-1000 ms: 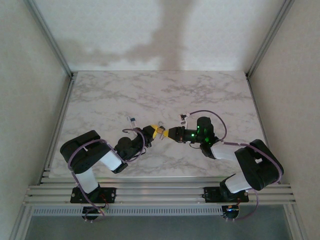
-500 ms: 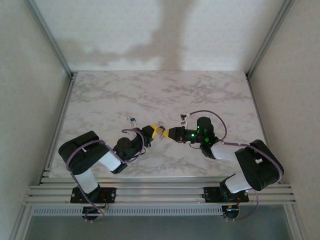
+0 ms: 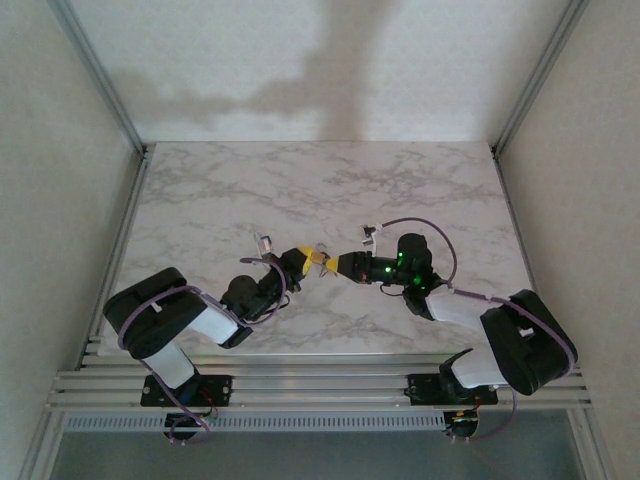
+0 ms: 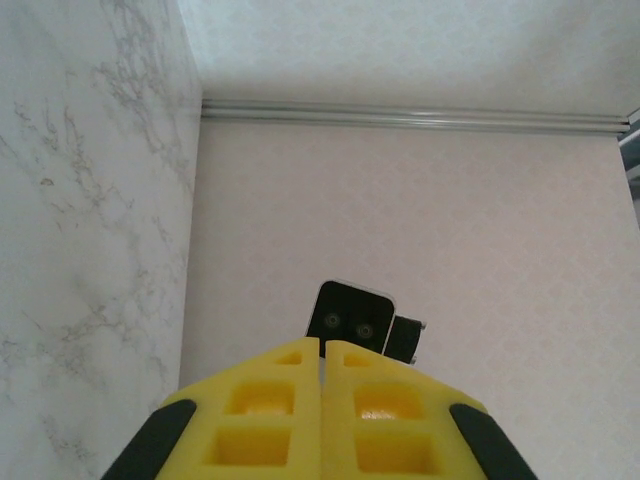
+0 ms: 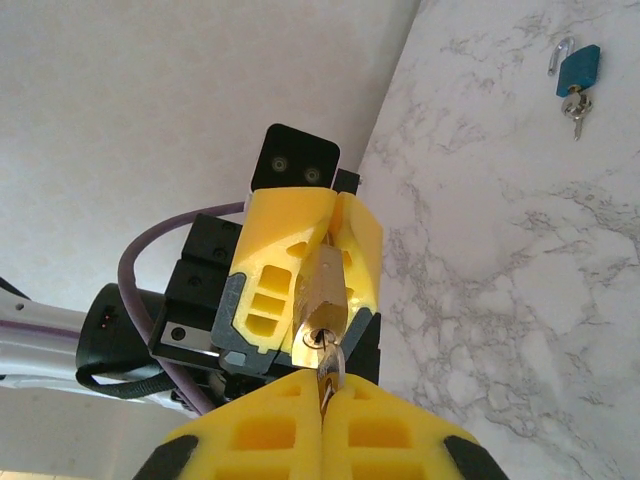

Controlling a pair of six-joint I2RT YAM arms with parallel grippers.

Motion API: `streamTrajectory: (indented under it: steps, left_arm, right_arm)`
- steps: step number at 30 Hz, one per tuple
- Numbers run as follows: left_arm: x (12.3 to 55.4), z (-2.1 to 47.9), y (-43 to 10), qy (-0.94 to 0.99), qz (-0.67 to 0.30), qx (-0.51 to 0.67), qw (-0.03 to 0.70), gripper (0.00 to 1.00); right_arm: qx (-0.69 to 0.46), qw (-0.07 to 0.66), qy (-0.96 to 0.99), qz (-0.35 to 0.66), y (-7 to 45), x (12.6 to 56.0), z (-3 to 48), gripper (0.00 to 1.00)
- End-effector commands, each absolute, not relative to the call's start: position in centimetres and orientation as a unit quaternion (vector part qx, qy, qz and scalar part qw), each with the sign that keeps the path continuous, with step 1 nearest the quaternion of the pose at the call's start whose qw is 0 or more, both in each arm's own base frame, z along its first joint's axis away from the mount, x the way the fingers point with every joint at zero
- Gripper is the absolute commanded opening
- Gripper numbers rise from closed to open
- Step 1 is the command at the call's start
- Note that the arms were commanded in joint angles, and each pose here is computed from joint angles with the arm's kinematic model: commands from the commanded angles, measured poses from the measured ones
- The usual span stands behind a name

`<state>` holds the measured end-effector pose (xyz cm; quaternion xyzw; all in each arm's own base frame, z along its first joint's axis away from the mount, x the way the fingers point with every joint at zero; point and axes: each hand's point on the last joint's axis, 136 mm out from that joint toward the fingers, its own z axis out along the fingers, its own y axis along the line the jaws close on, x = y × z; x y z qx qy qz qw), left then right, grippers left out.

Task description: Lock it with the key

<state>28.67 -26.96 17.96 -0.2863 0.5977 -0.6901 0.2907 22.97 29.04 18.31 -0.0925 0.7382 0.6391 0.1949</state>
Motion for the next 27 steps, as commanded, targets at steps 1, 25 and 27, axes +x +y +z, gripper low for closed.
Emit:
streamTrajectory:
  steps: [1, 25, 27]
  left_arm:
    - [29.7, 19.0, -24.8, 0.573, -0.683, -0.308, 0.332, 0.0]
    - [32.2, 19.1, -25.1, 0.66, -0.588, -0.265, 0.386, 0.0]
    - [32.9, 18.8, -26.5, 0.681, -0.577, -0.247, 0.378, 0.0]
  right_arm:
    - [-0.095, 0.227, 0.73, 0.638, 28.2, 23.6, 19.5, 0.0]
    - [-0.08, 0.252, 0.739, 0.619, 25.8, 24.1, 20.6, 0.0]
    - [-0.066, 0.281, 0.745, 0.602, 24.6, 24.8, 21.0, 0.0]
